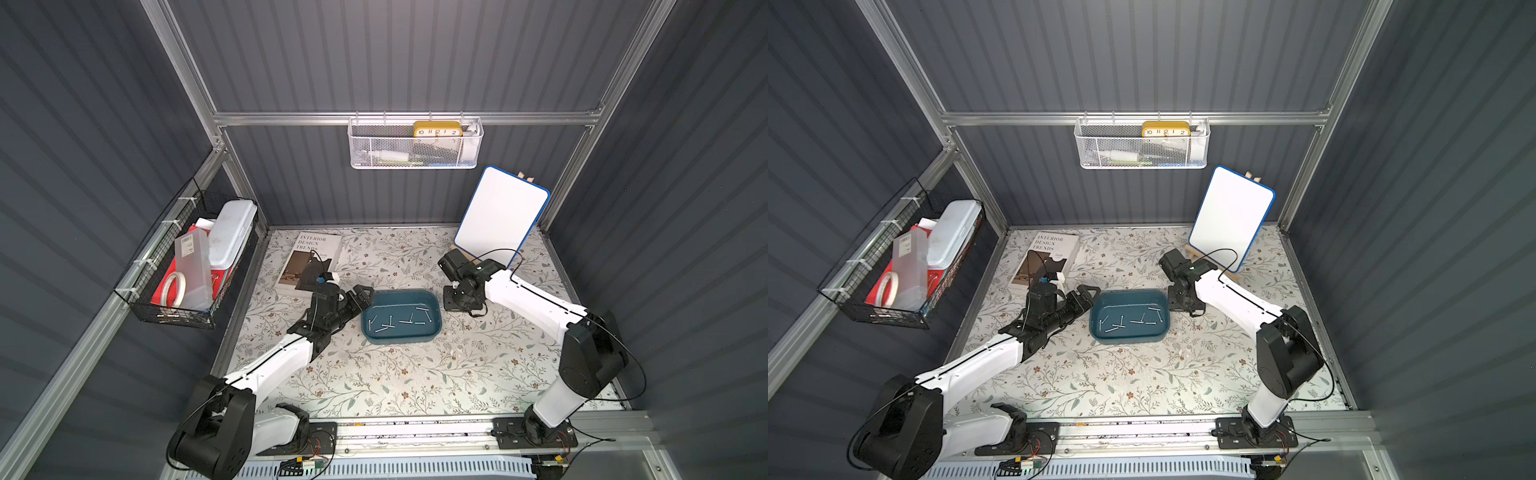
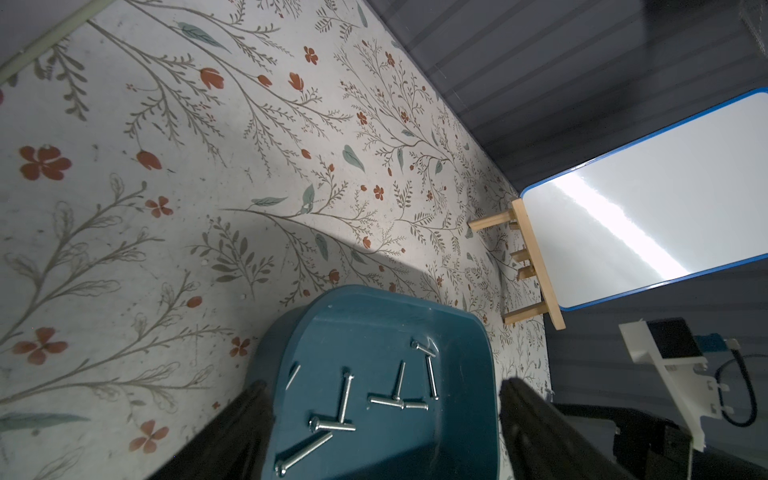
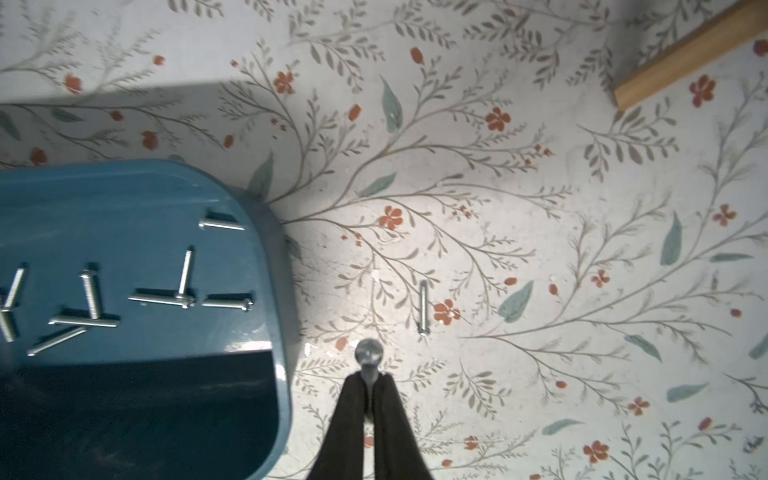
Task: Take out the screws from the storage box
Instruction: Place the screw at the center of the board.
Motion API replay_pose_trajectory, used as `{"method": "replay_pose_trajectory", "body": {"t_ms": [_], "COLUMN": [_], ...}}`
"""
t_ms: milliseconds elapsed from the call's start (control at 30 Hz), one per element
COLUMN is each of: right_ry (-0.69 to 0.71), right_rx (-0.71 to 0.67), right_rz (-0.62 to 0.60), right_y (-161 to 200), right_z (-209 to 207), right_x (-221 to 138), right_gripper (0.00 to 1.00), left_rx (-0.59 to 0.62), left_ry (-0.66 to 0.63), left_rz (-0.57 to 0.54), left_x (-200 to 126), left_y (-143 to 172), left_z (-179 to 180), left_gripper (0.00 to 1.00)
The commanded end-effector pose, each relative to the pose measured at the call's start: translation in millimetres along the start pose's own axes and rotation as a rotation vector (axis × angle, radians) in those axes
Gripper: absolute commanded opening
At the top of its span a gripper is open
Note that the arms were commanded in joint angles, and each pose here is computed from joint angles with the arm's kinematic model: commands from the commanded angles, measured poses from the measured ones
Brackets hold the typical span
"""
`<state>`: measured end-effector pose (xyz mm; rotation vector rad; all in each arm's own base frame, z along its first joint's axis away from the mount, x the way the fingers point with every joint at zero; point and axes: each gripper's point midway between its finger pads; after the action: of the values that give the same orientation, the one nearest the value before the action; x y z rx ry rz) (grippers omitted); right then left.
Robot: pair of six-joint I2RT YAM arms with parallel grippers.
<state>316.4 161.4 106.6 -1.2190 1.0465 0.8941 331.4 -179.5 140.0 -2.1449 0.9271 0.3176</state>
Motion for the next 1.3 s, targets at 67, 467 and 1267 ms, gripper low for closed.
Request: {"method": "replay_pose_trajectory", "body": {"t_ms": [67,467,1267], "right_ry": [0.028,0.079,0.086], "right_rx": [0.007,-0.049,-0.042], "right_rz": [0.055,0.155,0.126], "right_y": [16,29,21], "right_z": [-11,-8,-11], "right_x": [22,73,50], "right_gripper": [0.08,0.08,0.23], "left_rx": [0.012,0.008,-0.012], "left_ry": [0.007,-0.015,0.007], "left_rz": [-0.008,-0.002,-0.023], "left_x": [2,2,-6], "left_y": [-5,-5,-8], "left_z": [-5,-2,-8], "left_gripper": [0.89,0.88,0.88]}}
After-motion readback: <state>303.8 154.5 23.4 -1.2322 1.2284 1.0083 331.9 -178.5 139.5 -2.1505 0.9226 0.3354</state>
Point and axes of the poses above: each gripper's point midway between its finger pads, its own x axis out along the fingers, its own z axis along the line the jaws close on, y = z × x, and after that the axes turned 5 degrees about x, right-handed
